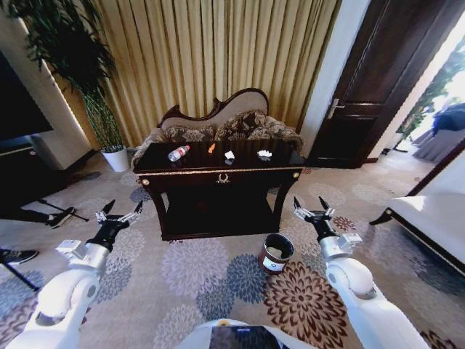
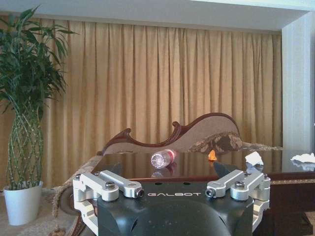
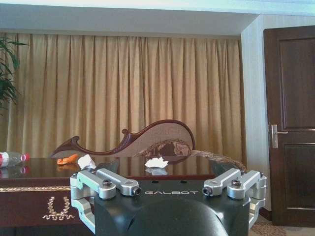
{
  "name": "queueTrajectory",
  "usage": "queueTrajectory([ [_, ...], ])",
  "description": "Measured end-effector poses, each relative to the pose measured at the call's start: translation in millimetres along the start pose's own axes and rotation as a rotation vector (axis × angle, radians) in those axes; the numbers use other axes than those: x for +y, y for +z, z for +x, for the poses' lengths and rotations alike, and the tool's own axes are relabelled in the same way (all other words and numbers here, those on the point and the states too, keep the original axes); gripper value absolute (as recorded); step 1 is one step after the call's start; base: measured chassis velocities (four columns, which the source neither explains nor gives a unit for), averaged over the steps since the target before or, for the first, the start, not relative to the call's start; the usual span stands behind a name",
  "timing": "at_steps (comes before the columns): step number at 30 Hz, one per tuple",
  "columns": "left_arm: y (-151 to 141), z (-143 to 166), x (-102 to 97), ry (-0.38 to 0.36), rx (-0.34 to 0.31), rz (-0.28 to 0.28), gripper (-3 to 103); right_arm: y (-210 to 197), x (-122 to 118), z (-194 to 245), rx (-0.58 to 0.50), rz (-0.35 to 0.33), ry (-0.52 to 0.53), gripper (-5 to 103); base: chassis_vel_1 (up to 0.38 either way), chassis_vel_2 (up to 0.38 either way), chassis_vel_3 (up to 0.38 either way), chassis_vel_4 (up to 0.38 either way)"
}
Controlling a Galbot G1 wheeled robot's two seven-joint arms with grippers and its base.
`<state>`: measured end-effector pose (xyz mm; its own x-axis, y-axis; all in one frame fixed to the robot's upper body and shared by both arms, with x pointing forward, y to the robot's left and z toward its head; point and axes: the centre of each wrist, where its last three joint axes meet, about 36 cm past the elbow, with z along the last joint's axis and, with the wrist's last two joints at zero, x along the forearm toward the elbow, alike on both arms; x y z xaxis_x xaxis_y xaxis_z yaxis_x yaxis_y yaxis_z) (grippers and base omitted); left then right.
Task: Move to the front of the table and place the trash on the table into the trash bin.
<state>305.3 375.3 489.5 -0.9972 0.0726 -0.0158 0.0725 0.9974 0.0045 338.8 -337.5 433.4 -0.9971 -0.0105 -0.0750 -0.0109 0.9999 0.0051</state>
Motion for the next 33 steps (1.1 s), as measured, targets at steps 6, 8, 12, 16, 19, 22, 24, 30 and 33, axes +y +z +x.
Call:
queueTrajectory([
  [6,0.3,-0.2,0.4,0.001,-0.001,0.0,100,0.2,0.4,0.8,0.002,0.0,-0.001,100,-0.154,0.148,0.151,-0.15],
  [8,0.5,-0.2,0.6,0.001,-0.001,0.0,100,0.3,0.5,0.9,0.002,0.0,-0.001,100,-0.154,0.141,0.162,-0.144],
  [12,1.2,-0.2,1.2,0.002,-0.002,0.0,100,0.7,0.8,1.5,0.004,-0.001,-0.001,100,-0.148,0.131,0.138,-0.145],
  [16,1.3,0.0,1.3,0.002,-0.002,0.001,100,0.7,1.0,1.7,0.004,-0.001,-0.001,100,-0.14,0.146,0.133,-0.164],
  [19,1.8,0.5,1.2,0.002,0.0,0.002,100,0.1,1.4,1.9,0.003,-0.001,-0.003,100,-0.13,0.167,0.141,-0.156],
  [22,1.5,0.7,1.1,0.002,-0.001,0.002,100,-0.7,1.5,1.8,0.0,-0.001,-0.003,100,-0.139,0.169,0.164,-0.153],
  [24,1.1,0.6,1.4,0.001,-0.002,0.001,100,-1.2,1.3,1.5,-0.001,0.0,-0.003,100,-0.134,0.146,0.157,-0.147],
  [30,-0.8,1.3,2.7,0.001,-0.003,-0.002,100,-2.7,0.8,0.4,-0.006,-0.001,-0.002,100,-0.159,0.144,0.158,-0.153],
  [33,-1.0,1.9,2.6,0.002,-0.002,-0.002,100,-3.1,0.5,0.1,-0.007,-0.001,-0.001,100,-0.15,0.146,0.156,-0.144],
])
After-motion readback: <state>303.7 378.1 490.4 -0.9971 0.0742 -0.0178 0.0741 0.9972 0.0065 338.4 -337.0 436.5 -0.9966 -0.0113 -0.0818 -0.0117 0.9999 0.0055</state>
